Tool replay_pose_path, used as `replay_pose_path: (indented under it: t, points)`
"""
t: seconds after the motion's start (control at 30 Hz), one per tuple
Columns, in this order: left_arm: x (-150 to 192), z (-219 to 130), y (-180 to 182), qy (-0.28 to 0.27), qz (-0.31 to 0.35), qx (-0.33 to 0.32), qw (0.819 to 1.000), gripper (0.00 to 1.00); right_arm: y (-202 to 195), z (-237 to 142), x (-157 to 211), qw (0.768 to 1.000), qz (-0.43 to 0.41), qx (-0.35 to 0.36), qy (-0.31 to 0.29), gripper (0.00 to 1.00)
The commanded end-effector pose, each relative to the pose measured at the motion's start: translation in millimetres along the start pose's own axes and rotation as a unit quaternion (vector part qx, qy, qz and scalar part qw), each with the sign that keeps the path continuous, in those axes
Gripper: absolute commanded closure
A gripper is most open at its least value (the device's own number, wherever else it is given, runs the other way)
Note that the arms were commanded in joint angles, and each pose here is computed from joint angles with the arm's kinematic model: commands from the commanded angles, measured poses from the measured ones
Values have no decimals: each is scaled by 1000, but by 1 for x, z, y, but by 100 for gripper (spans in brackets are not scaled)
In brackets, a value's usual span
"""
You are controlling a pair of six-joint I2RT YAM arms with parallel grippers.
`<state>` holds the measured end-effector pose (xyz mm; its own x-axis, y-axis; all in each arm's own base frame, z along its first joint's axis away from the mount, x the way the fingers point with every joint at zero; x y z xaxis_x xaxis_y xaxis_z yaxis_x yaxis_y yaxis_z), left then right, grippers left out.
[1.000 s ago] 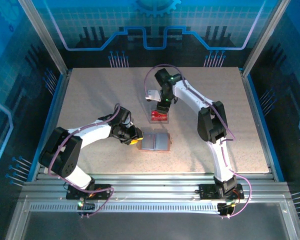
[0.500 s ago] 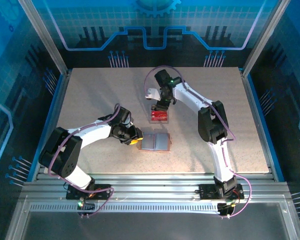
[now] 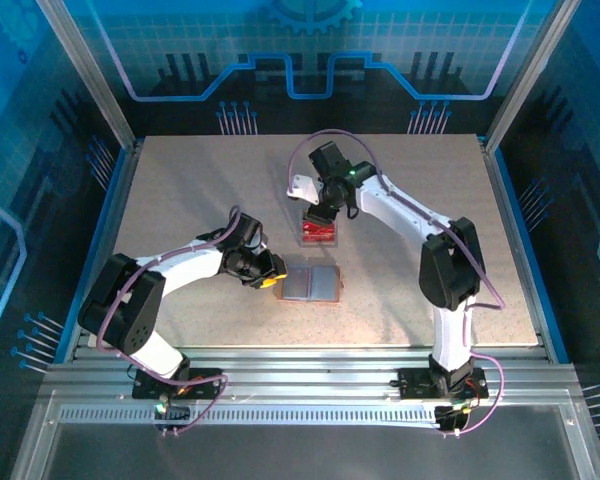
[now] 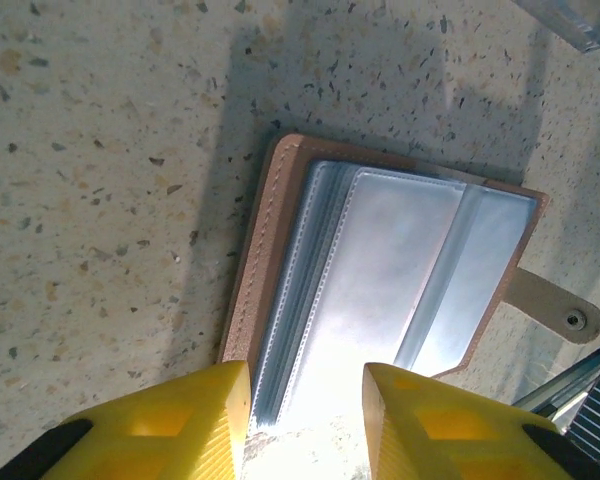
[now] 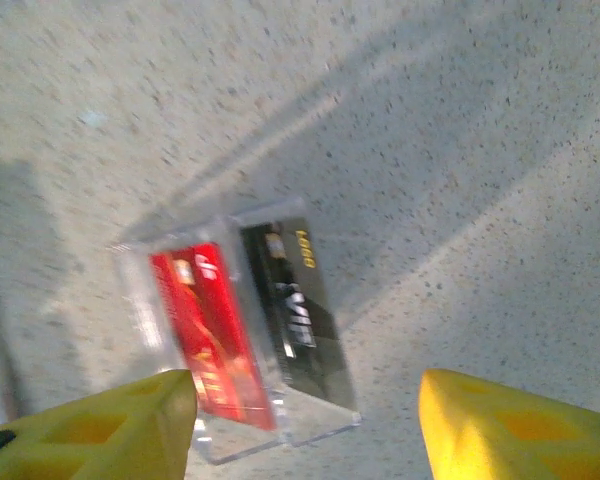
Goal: Take the credit cards out of the card holder
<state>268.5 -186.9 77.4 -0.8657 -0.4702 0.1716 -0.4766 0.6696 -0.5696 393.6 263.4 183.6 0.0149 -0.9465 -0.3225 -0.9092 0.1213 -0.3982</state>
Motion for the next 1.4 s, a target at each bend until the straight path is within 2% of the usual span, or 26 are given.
replay_pose_path:
  t: [0.0, 0.2, 0.3, 0.5, 0.57, 0.67, 0.87, 1.07, 1.37]
  points:
    - [0, 6, 6, 15, -15, 1, 1000, 65, 22, -17, -14, 995, 85, -26, -45, 41]
    - [-2, 10, 9, 15, -10, -6, 1000, 64, 47, -38, -15, 970, 226, -42, -83, 44]
    - [-1, 13, 11, 19, -12, -7, 1000, 64, 56, -47, -14, 942, 316, -47, -104, 46]
    - [1, 12, 10, 20, -13, 0, 1000, 64, 86, -47, -8, 856, 485, -96, -149, 49]
    - [0, 10, 10, 16, -12, 0, 1000, 64, 97, -42, -7, 818, 540, -129, -152, 50]
    - [0, 10, 10, 13, -12, 1, 1000, 64, 112, -35, -14, 774, 583, -185, -162, 52]
    - [-2, 11, 8, 11, -15, 6, 1000, 65, 137, -16, -15, 710, 655, -236, -107, 59]
    - [-3, 12, 6, 9, -18, 8, 1000, 66, 152, 2, -15, 690, 671, -252, -97, 61]
    - [-3, 11, 5, 9, -18, 11, 1000, 74, 166, 27, -14, 685, 671, -274, -72, 70]
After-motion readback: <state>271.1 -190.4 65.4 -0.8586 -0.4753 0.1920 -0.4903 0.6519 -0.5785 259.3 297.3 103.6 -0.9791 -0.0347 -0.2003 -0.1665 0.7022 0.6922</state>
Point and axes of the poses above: each hand's point on the last joint's axis, 136 mm out from that joint toward the fingers, its own z axis out along the fingers, its own y axis along the line the jaws close on, x = y × z, the point moved 4 cm from there along -z, back along the fingers, and after that the axes turned 13 degrees about -z, right-handed, at the moved point
